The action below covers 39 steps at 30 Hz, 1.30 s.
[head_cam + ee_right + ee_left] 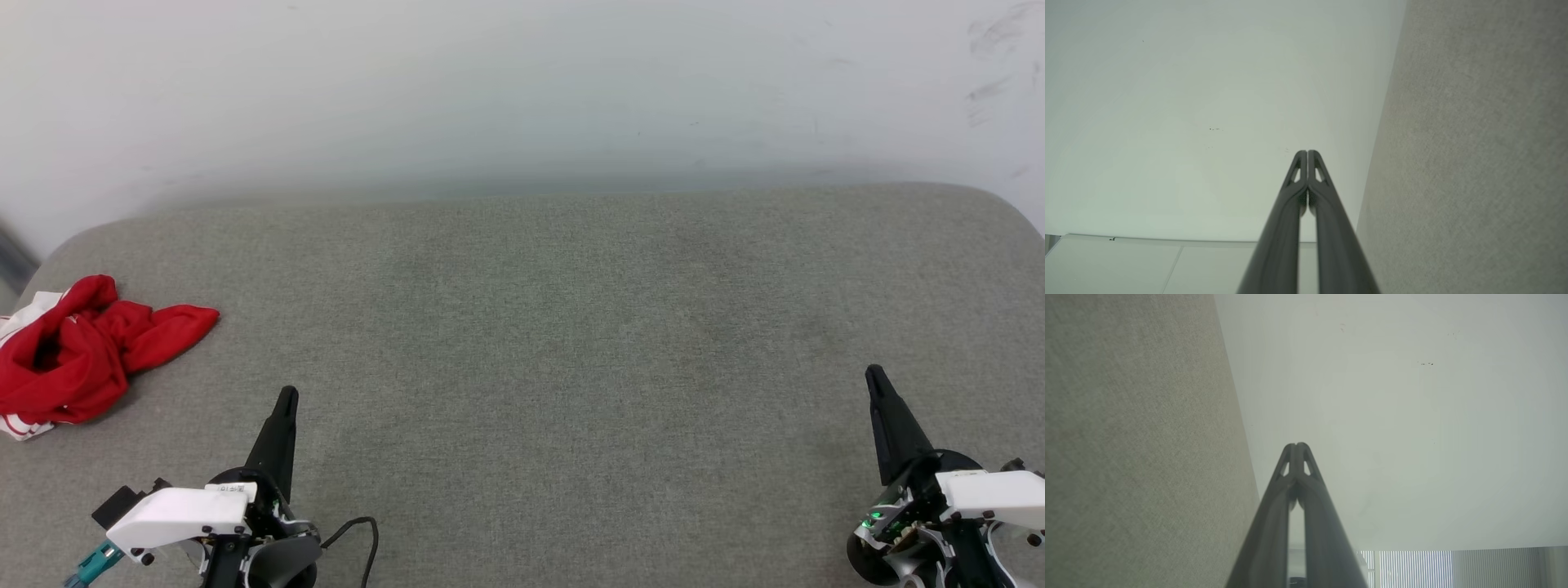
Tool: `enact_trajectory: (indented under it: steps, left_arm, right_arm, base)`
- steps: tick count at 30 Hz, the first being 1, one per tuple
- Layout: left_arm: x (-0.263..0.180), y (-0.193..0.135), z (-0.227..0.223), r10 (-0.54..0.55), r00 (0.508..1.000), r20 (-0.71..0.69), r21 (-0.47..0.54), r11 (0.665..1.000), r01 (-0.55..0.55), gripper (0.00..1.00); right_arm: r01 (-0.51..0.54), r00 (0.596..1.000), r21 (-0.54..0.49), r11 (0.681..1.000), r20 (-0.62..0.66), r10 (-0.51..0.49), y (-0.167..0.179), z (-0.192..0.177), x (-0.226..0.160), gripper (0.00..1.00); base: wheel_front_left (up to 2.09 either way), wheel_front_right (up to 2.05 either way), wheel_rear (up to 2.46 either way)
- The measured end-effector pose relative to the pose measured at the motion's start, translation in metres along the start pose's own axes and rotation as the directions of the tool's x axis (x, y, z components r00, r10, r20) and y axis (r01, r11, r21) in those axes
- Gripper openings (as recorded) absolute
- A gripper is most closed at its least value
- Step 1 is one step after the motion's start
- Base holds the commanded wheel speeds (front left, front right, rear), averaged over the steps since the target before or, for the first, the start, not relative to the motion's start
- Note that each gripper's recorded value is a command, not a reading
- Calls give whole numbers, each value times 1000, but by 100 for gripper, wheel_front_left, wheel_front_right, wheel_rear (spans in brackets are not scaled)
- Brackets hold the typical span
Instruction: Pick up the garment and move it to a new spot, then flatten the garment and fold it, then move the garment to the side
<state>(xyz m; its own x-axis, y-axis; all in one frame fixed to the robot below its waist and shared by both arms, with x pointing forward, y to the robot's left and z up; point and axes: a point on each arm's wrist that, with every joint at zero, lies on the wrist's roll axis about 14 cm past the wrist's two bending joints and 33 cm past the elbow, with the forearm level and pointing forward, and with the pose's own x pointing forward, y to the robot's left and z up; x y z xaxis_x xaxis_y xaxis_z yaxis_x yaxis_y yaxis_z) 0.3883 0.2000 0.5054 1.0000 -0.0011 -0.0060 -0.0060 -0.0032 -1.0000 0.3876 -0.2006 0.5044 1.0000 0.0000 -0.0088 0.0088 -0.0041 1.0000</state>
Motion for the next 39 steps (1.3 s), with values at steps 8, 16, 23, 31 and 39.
enact_trajectory:
  steps: [8, 16, 23, 31, 39]
  left_arm:
    - [0, 0, 0, 0, 1000, 0, 0, 1000, 0, 0]
    - [0, 0, 0, 0, 1000, 0, 0, 1000, 0, 0]
    - [0, 0, 0, 0, 1000, 0, 0, 1000, 0, 0]
    - [-14, 30, -1, 88, 996, 5, -8, 996, -88, 100]
    - [-13, 20, 10, 66, 996, 58, 96, 993, -72, 100]
  right_arm:
    - [0, 1000, 0, 1000, 0, 0, 0, 0, 0, 0]
    - [0, 1000, 0, 1000, 0, 0, 0, 0, 0, 0]
    - [0, 1000, 0, 1000, 0, 0, 0, 0, 0, 0]
    - [93, 996, 6, 996, 13, -93, -31, 2, -15, 100]
    - [86, 995, -81, 993, 50, -82, -27, 8, -14, 100]
  base:
    - [0, 0, 0]
    - [0, 0, 0]
    - [0, 0, 0]
    - [0, 0, 0]
    - [0, 0, 0]
